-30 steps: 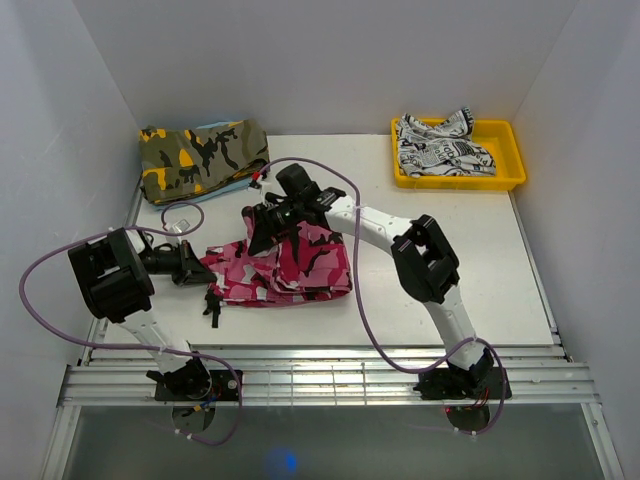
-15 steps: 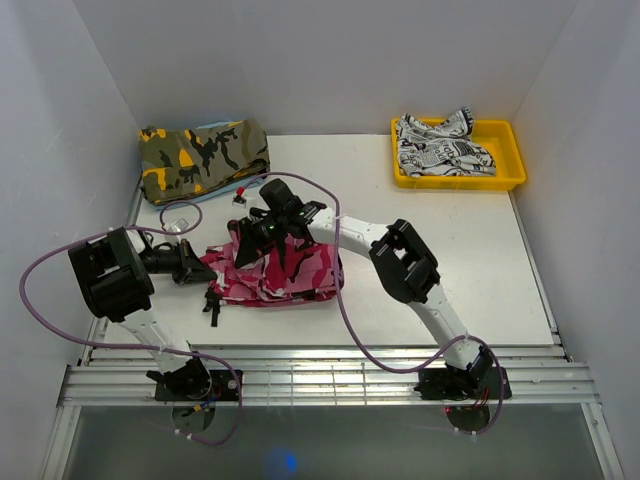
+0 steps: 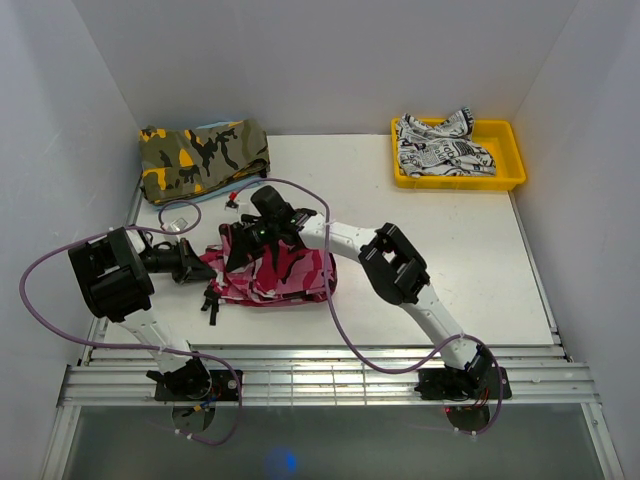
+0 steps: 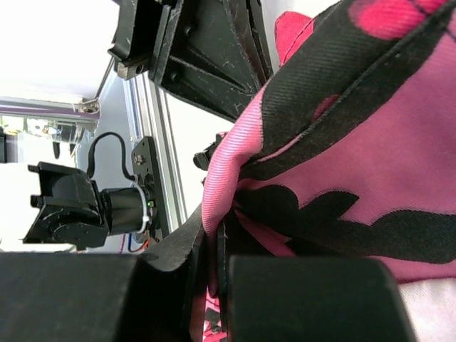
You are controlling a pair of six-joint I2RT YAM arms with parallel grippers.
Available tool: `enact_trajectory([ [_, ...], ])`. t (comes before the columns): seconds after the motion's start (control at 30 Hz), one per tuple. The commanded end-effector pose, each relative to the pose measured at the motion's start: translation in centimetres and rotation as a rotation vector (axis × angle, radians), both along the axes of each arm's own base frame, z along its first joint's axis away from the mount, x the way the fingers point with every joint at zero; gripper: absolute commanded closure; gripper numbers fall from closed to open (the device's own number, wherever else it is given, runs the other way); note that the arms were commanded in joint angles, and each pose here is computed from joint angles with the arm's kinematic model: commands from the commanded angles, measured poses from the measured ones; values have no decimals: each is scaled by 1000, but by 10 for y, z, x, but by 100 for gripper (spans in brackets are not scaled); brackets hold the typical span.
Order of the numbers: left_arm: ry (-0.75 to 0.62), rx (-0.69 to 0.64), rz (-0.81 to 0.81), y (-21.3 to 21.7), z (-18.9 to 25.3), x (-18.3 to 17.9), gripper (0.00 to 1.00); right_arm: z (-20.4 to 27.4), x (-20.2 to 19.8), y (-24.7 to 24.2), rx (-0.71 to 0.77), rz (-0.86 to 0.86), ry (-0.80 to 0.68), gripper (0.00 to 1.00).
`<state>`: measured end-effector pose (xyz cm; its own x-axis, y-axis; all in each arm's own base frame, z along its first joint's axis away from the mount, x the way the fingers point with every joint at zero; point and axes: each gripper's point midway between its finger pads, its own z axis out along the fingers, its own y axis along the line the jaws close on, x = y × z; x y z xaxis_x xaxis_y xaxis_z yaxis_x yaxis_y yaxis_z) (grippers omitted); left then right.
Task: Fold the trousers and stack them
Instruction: Fold the trousers
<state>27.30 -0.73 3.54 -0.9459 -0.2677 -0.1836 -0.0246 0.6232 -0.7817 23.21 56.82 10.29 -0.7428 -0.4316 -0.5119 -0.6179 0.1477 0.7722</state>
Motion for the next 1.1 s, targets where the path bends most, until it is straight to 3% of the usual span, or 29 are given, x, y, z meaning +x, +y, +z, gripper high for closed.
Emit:
enact_trajectory([
  [0.0,-57,-32,6,-5,10,7,95,30,-3,23,107,13,-55,92],
  [0.4,-44,-40,18,-6,10,3,77,30,3,31,148,-13,-16,92],
  [0.47,-43,-35,22,-5,10,3,60,31,-1,30,160,3,-13,70],
  [0.5,-47,-31,24,-4,11,4,55,36,-2,30,167,9,-15,58],
  [0.53,-47,-26,30,-2,12,5,50,40,-2,29,173,9,-22,39],
  [0.57,-49,-15,45,3,14,6,46,41,-2,28,173,10,-24,29],
  [0.6,-54,-3,55,7,16,7,30,53,-3,26,189,17,-31,20],
  [0.63,-74,17,64,12,22,11,23,58,-4,24,195,19,-35,9],
  [0.7,-81,58,90,24,25,13,13,71,-4,18,206,19,-43,6],
  [0.9,-117,181,184,66,45,16,11,124,4,-8,272,32,-139,3],
  [1.07,-317,165,141,72,97,22,14,153,15,-44,271,43,-208,2],
])
